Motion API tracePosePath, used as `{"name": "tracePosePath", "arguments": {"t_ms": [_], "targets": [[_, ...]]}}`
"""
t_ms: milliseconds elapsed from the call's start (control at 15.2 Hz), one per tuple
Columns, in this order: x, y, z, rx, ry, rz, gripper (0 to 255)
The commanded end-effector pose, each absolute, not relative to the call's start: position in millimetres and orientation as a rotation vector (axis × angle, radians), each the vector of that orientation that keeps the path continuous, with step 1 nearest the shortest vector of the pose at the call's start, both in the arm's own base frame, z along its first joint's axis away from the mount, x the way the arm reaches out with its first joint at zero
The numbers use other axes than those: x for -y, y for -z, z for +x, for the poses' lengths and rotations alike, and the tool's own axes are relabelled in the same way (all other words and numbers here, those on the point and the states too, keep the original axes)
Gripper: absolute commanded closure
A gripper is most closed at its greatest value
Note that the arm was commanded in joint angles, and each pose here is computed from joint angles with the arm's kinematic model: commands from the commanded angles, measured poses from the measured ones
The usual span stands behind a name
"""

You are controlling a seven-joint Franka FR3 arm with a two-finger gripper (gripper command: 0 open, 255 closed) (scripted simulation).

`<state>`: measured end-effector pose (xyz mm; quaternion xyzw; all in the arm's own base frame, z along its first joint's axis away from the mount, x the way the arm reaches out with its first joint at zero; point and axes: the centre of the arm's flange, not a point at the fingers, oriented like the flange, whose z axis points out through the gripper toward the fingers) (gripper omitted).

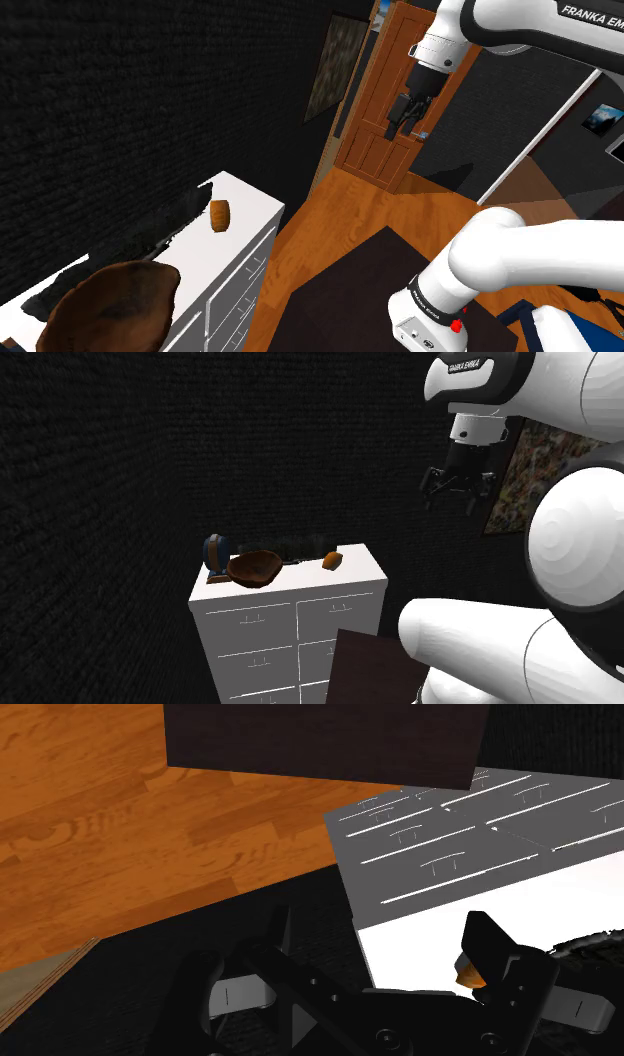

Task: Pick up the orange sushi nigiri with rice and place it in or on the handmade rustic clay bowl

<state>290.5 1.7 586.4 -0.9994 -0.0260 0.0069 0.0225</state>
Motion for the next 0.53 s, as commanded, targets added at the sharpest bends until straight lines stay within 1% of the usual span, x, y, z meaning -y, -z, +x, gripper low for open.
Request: {"name": "tracePosePath", "arguments": {"t_ms": [0, 462], "targets": [[-1.8, -586.4, 290.5, 0.080, -0.021, -3.095, 0], [-63.0, -528.8, 331.0, 0.015, -0.020, -3.107, 0]]}}
